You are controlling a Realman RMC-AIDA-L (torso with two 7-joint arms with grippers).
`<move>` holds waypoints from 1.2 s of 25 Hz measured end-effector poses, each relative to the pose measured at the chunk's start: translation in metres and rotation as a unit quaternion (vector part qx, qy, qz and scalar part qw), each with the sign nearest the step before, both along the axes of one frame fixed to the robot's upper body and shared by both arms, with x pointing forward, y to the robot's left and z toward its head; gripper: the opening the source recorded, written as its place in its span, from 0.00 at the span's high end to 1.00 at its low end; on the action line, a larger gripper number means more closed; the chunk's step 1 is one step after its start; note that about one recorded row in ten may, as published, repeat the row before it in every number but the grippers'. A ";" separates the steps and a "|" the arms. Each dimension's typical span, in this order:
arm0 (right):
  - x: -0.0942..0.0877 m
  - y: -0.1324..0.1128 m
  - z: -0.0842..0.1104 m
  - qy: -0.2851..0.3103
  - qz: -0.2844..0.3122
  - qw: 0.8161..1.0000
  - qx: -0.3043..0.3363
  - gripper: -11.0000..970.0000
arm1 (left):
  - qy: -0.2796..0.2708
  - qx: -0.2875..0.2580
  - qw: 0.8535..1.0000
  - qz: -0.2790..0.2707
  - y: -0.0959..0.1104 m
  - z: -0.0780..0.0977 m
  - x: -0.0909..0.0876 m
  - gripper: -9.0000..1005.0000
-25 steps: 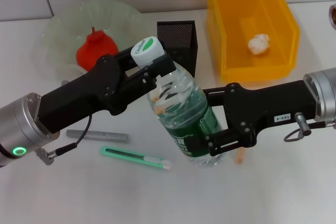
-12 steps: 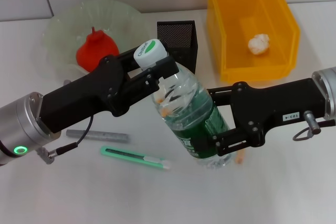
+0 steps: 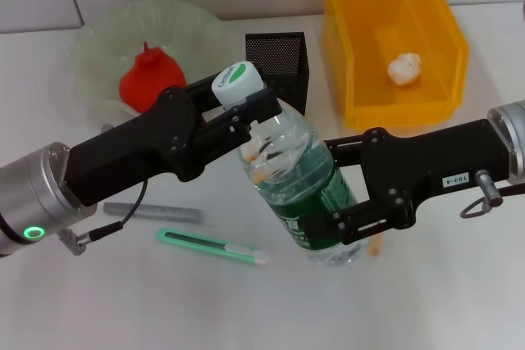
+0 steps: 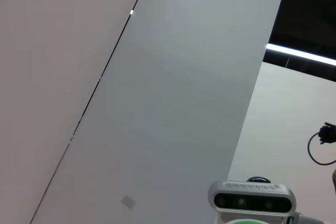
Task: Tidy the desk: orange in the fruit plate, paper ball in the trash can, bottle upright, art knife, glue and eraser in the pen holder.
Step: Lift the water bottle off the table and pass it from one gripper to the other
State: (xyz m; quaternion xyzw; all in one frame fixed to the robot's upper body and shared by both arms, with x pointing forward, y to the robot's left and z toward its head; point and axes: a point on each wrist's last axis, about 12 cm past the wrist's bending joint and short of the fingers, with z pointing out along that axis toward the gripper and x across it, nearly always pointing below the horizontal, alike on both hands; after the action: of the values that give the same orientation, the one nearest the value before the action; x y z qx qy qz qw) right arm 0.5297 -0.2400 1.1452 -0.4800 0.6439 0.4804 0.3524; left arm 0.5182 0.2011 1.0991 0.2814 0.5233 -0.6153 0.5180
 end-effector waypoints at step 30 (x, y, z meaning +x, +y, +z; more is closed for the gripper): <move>0.002 -0.002 0.012 0.015 0.002 0.999 -0.037 0.18 | -0.001 0.023 1.000 -0.011 0.003 0.000 0.000 0.56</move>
State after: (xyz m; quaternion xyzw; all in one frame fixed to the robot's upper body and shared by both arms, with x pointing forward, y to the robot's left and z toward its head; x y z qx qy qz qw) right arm 0.5313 -0.2417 1.1567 -0.4863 0.6658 0.4642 0.3236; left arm 0.5183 0.2046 1.0986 0.2993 0.5340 -0.6085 0.5050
